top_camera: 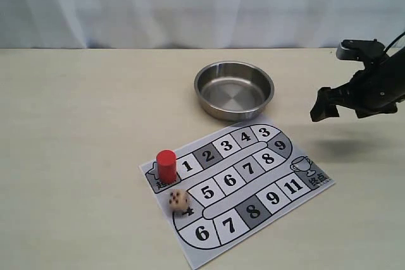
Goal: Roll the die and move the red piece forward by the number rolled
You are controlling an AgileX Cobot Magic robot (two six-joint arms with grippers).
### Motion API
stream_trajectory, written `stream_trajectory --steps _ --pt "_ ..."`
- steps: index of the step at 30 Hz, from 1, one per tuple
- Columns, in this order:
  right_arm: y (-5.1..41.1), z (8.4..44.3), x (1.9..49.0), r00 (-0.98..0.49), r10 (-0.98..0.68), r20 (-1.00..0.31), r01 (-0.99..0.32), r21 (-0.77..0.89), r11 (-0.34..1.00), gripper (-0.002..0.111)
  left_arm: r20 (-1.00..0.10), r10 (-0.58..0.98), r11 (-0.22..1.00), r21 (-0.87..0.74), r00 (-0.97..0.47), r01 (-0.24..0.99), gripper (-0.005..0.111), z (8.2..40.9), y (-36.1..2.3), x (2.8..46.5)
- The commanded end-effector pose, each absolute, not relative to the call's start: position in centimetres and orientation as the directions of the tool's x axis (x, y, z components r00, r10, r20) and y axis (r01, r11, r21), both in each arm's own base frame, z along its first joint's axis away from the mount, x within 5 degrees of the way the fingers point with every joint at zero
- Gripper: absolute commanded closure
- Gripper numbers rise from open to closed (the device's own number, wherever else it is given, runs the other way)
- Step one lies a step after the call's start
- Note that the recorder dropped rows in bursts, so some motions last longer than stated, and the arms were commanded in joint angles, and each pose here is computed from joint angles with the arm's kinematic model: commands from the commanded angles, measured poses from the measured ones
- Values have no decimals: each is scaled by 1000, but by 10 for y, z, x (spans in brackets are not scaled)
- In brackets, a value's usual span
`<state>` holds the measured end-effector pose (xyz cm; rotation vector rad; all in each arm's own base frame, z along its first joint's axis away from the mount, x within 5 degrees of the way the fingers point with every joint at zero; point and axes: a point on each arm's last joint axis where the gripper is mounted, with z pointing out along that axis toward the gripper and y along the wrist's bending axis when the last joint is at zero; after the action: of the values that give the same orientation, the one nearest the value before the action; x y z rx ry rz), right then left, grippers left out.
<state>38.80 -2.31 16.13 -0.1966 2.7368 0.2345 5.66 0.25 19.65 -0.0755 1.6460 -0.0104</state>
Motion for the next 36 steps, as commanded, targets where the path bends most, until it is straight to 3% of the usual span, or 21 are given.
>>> stream_trajectory --steps 1,14,17,26,29,36 --pt "-25 162 388 -914 -123 -386 -179 111 978 11 -997 -58 998 -56 -54 -33 107 200 2 56" --pt "-23 161 383 -932 -128 -340 -184 139 973 14 -997 -58 998 -56 -54 -33 107 200 2 56" --pt "-16 163 376 -945 -161 -285 -214 167 962 30 -997 -58 998 -56 -54 -33 107 200 2 56" --pt "7 208 347 -939 -281 -198 -319 196 927 104 -997 -58 998 -56 -54 -33 107 200 2 56" --pt "26 225 339 -930 -300 -214 -342 197 919 104 -997 -58 998 -56 -54 -33 107 200 2 56" --pt "97 245 310 -836 -484 -260 -534 178 827 104 -997 -58 998 -56 -54 -33 107 200 2 56"
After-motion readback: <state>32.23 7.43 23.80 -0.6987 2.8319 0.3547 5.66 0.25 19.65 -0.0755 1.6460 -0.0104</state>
